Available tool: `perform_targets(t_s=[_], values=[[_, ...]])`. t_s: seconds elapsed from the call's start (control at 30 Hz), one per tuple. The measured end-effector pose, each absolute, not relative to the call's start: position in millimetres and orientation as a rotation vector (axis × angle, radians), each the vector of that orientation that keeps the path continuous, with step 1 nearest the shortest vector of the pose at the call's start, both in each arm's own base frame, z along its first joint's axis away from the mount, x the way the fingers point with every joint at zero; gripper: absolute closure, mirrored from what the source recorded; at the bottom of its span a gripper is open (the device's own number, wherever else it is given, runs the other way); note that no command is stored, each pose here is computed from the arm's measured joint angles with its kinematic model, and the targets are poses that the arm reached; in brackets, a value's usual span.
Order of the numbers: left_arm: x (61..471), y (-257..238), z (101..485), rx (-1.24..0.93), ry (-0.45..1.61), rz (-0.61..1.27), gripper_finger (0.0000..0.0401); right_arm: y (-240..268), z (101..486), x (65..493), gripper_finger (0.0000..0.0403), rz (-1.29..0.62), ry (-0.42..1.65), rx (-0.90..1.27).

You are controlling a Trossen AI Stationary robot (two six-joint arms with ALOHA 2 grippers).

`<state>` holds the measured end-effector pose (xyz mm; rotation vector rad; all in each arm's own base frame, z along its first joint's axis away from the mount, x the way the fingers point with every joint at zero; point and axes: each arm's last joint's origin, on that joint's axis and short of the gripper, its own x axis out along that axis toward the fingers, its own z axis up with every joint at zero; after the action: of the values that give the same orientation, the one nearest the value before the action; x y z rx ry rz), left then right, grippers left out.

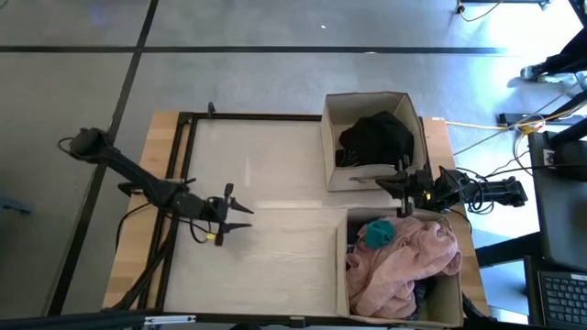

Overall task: Sort clothes
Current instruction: Return to Home Position

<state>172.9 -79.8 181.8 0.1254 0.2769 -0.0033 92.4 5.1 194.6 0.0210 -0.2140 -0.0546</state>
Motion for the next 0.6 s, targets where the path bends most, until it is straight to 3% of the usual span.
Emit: perform_targets(t_s=[0.13,0.4,0.6], values=[[172,-64,193,0.095,0.249,-0.125,0.0237,5,195,92,0.0386,-0.059,-0.223,0.023],[159,-29,205,0.118,0.211,0.029,0.0237,5,195,92,0.0386,-0.059,-0.226,0.023],[137,-11,185,0.105,0.120,0.120,0.0237,5,196,92,0.0386,-0.060,-0.227,0.024]])
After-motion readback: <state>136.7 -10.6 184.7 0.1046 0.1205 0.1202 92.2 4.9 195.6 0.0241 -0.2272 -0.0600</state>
